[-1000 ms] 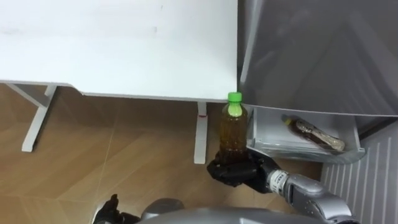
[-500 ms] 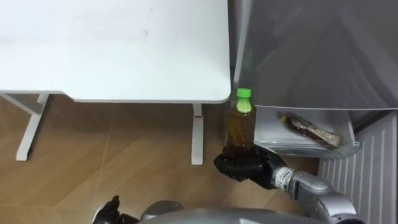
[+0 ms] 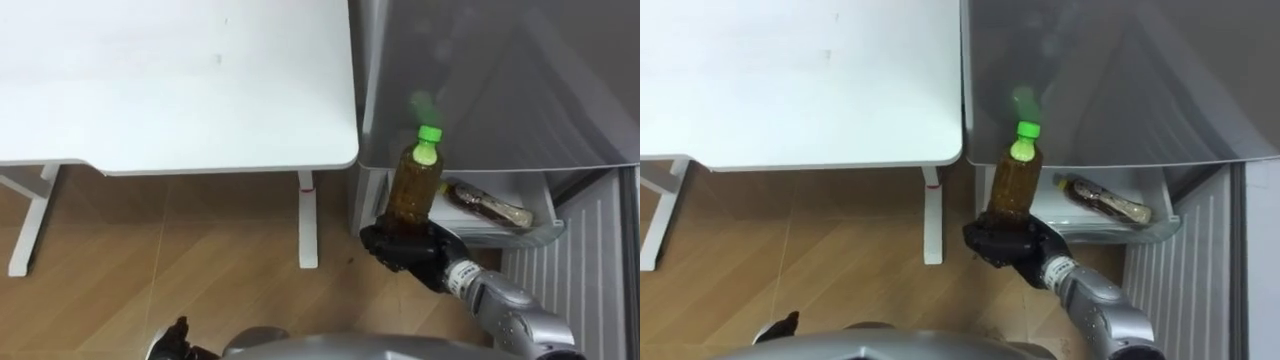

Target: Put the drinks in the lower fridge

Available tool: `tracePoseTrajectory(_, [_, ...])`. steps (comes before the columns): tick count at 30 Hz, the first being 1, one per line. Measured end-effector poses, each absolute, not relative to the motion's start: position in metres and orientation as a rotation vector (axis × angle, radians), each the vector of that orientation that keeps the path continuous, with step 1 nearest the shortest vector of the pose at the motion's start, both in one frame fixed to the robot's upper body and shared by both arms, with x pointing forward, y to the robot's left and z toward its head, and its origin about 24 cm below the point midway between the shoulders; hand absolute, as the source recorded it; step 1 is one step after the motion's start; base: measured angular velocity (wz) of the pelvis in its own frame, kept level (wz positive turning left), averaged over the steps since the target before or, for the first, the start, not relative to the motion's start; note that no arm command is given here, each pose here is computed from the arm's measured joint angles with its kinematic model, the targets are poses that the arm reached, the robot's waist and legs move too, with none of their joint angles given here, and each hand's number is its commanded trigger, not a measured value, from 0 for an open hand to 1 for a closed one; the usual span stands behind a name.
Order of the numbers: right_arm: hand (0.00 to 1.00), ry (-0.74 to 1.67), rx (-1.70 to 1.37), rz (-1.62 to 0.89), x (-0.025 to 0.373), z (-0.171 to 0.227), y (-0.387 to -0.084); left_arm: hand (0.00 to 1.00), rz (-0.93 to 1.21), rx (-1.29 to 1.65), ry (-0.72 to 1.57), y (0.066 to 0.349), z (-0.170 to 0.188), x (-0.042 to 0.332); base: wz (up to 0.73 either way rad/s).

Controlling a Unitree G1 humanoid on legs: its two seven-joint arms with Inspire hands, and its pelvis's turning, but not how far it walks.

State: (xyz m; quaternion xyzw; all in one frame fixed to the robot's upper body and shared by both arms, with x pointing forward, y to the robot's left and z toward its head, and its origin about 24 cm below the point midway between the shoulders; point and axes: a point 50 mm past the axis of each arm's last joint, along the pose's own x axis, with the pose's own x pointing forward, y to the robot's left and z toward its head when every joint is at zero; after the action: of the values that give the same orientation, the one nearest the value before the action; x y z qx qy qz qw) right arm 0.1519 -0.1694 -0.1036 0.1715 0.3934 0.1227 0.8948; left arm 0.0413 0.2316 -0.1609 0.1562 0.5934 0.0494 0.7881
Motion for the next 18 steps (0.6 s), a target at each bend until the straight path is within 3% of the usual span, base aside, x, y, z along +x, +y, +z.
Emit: tracePoseTrajectory(18, [1.0,0.759,0.707,-0.094,0.15,-0.103,-0.182,0.0,0.12,0.336,1.284,0.232,-0.161,0.03,0.0])
